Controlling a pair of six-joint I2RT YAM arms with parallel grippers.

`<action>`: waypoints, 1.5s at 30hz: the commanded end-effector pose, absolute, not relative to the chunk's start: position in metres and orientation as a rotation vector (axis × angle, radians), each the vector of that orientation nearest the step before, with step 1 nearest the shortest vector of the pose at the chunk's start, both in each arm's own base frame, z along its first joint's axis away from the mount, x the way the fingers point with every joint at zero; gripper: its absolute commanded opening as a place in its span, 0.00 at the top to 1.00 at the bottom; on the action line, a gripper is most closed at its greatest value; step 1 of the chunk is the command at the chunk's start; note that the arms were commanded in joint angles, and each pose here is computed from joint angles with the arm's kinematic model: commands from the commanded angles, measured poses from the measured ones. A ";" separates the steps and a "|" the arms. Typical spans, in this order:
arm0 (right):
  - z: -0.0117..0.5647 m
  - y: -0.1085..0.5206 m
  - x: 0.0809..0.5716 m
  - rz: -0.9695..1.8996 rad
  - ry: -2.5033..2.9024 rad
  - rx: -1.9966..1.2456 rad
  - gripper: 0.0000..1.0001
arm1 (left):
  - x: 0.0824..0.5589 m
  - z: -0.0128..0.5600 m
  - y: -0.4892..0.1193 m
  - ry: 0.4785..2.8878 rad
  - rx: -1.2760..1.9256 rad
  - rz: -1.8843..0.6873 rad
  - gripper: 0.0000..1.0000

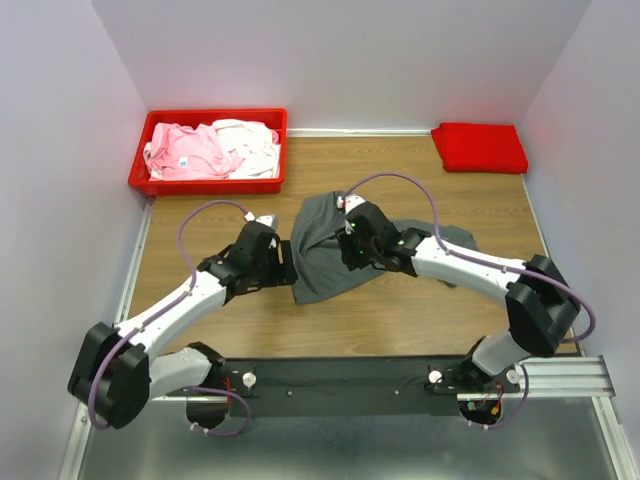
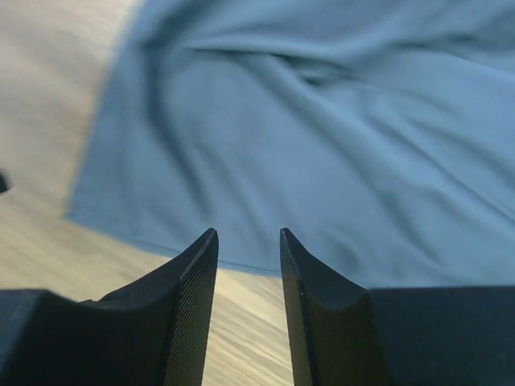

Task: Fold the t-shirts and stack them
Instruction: Flatten the tshirt out

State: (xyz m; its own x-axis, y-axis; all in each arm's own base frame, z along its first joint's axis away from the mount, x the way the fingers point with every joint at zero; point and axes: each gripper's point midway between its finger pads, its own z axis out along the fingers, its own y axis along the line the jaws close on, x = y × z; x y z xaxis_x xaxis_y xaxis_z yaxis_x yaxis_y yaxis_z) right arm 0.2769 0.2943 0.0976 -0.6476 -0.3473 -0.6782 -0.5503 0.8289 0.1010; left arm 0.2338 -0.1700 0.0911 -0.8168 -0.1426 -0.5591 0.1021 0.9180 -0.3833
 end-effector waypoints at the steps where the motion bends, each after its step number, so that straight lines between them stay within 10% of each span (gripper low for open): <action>1: 0.117 0.251 0.292 0.215 2.276 -0.457 0.54 | 0.212 0.066 -0.166 2.624 -0.063 -0.399 0.24; 11: 0.166 0.163 0.290 -0.011 2.102 -0.079 0.09 | 0.204 0.050 -0.189 2.732 -0.083 -0.237 0.30; 45: 0.168 0.145 0.272 0.020 2.067 -0.047 0.00 | 0.190 0.007 -0.195 2.880 -0.051 0.042 0.57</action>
State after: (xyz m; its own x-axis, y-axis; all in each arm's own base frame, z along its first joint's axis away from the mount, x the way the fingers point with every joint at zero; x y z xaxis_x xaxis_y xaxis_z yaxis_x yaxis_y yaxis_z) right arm 0.2738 0.1571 0.1709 -0.4811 -0.0360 -0.8759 -0.0906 0.9959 0.0088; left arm 0.1989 -0.2054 0.0178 -0.9584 -0.0314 -0.2839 -0.0246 0.9993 -0.0276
